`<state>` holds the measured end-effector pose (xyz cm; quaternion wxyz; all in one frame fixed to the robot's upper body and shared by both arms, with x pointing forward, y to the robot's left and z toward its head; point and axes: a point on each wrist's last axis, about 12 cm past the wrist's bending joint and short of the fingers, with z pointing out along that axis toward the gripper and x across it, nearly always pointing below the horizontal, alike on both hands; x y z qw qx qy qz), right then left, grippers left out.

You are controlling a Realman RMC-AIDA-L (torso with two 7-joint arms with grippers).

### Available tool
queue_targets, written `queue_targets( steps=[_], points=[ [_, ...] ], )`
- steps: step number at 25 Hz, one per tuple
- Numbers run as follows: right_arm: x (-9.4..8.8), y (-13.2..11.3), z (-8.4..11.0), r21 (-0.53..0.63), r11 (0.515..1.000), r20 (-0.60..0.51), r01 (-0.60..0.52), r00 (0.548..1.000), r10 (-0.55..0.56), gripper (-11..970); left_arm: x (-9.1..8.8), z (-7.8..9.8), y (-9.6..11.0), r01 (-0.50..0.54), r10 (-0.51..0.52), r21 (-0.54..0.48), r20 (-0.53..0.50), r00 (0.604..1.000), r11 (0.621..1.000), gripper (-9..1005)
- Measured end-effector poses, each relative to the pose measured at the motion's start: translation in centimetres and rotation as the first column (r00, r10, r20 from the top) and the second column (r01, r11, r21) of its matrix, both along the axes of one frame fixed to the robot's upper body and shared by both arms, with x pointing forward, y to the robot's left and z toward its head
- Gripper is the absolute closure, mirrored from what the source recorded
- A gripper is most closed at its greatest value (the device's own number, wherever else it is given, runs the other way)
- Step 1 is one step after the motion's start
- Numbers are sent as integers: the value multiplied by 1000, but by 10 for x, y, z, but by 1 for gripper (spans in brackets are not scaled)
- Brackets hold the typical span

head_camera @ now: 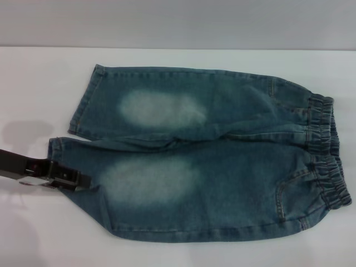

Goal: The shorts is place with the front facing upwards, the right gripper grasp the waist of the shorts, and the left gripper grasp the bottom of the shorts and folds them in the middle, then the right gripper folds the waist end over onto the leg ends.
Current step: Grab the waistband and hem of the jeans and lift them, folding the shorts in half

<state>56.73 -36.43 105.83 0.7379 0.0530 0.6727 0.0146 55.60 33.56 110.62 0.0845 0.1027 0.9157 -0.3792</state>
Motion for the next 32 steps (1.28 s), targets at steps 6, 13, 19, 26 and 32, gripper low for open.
queue_targets(
  steps=[6,13,19,26,32],
  points=[
    [0,2,-1,0,1000,-4,-9,1000,9,383,3,1,3,-11,11,19,14,1000,1000,464],
    [1,3,0,0,1000,-3,-13,1000,13,383,2,0,14,-54,54,55,10,998,997,527],
    [3,4,1,-1,1000,-1,-15,1000,15,382,1,-2,18,-60,60,76,-4,998,995,525],
    [4,4,1,-4,1000,-4,-16,1000,16,382,-2,-4,16,-42,44,86,-26,999,995,527],
    [4,4,1,-5,1000,-4,-17,1000,17,382,-2,1,15,-27,29,61,-31,999,998,526]
  ],
)
